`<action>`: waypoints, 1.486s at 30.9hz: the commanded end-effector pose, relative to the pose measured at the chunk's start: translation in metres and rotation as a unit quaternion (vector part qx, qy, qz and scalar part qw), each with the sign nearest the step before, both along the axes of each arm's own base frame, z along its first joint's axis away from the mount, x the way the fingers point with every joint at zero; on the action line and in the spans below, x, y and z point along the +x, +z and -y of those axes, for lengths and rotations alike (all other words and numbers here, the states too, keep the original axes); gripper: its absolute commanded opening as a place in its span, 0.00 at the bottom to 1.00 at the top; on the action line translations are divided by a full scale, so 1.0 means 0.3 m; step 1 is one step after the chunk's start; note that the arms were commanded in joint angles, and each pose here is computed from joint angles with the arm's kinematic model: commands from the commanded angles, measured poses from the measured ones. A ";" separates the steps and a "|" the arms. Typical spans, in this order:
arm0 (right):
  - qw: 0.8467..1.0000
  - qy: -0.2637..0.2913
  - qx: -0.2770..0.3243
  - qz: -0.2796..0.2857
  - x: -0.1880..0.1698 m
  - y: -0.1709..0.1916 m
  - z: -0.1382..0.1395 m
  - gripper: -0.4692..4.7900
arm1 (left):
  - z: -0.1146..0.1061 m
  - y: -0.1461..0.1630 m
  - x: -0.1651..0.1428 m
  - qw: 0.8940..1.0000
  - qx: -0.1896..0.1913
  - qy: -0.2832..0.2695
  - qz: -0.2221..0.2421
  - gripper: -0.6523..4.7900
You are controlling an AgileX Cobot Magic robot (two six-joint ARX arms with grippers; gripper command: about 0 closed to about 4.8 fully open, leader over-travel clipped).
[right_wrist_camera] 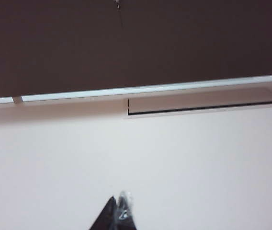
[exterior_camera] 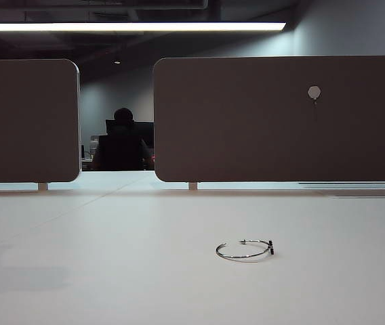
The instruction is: Hang the earring on the hook.
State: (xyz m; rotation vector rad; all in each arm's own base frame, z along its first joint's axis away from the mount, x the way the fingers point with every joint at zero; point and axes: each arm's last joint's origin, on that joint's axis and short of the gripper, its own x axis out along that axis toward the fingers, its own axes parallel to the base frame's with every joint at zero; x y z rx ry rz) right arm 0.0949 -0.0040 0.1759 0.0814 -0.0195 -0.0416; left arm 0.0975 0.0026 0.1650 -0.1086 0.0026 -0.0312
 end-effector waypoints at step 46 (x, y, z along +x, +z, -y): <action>0.911 0.341 0.036 -0.229 0.200 0.181 -0.329 1.00 | 0.415 0.319 0.173 0.901 0.063 -0.402 -0.152 0.97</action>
